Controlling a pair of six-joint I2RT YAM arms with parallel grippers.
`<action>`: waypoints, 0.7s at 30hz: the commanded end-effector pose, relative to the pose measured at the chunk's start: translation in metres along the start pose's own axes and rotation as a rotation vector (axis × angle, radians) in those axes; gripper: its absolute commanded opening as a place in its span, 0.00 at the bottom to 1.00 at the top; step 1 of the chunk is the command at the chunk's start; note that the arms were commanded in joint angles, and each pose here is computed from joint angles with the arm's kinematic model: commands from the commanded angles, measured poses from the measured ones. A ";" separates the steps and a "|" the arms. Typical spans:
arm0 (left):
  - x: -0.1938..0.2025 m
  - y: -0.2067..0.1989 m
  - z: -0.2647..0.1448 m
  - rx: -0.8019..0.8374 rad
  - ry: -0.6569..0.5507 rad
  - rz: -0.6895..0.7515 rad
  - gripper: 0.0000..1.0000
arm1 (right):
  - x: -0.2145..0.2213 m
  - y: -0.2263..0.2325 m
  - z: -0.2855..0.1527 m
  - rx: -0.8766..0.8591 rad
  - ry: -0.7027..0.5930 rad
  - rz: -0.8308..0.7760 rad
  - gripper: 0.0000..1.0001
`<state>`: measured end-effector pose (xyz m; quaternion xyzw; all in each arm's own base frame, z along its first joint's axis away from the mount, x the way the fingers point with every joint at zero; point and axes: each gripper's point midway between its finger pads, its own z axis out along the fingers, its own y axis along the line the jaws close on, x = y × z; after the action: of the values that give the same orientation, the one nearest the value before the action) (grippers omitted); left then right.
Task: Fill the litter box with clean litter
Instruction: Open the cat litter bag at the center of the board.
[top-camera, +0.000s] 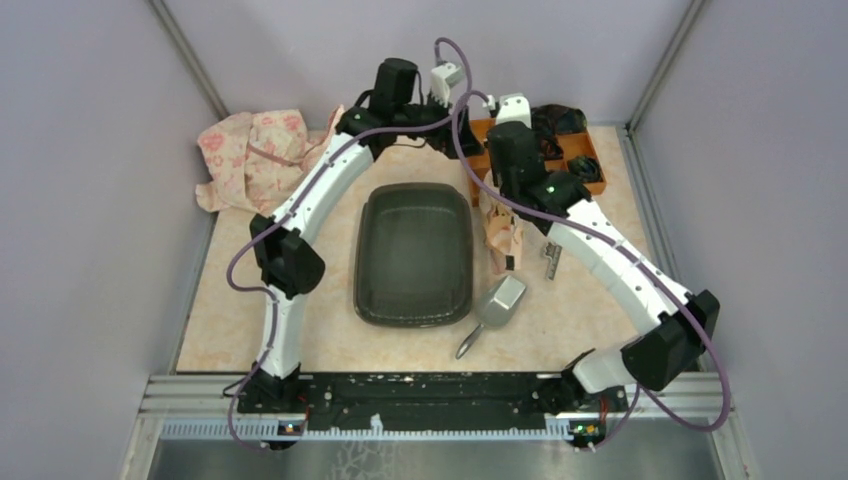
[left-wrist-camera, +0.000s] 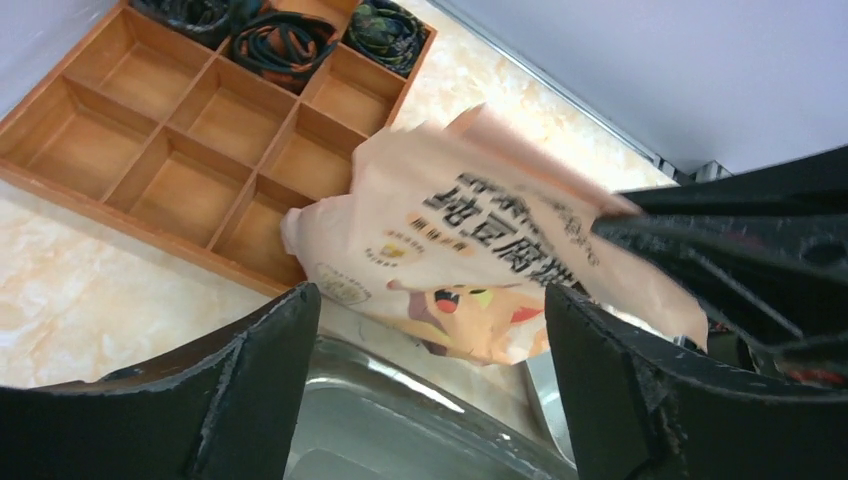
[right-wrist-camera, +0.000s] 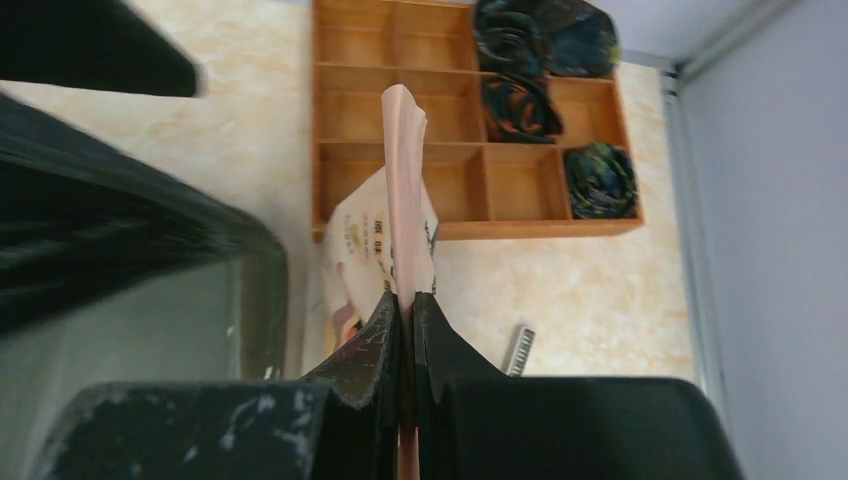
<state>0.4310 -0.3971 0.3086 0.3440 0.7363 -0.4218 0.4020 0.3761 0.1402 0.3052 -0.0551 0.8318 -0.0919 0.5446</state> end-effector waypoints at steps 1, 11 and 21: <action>-0.013 -0.028 0.014 0.017 -0.031 0.202 0.95 | -0.038 0.026 -0.029 -0.259 -0.125 0.007 0.00; -0.031 -0.031 0.007 0.036 -0.072 0.317 0.99 | -0.038 0.040 -0.034 -0.422 -0.104 0.011 0.00; -0.011 -0.030 0.003 0.131 -0.004 0.205 0.99 | -0.033 0.040 -0.039 -0.462 -0.085 0.003 0.00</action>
<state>0.4174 -0.4192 0.3459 0.4344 0.6539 -0.4204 0.4549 0.3633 0.1824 0.3066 -0.1698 0.8332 0.0655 0.5222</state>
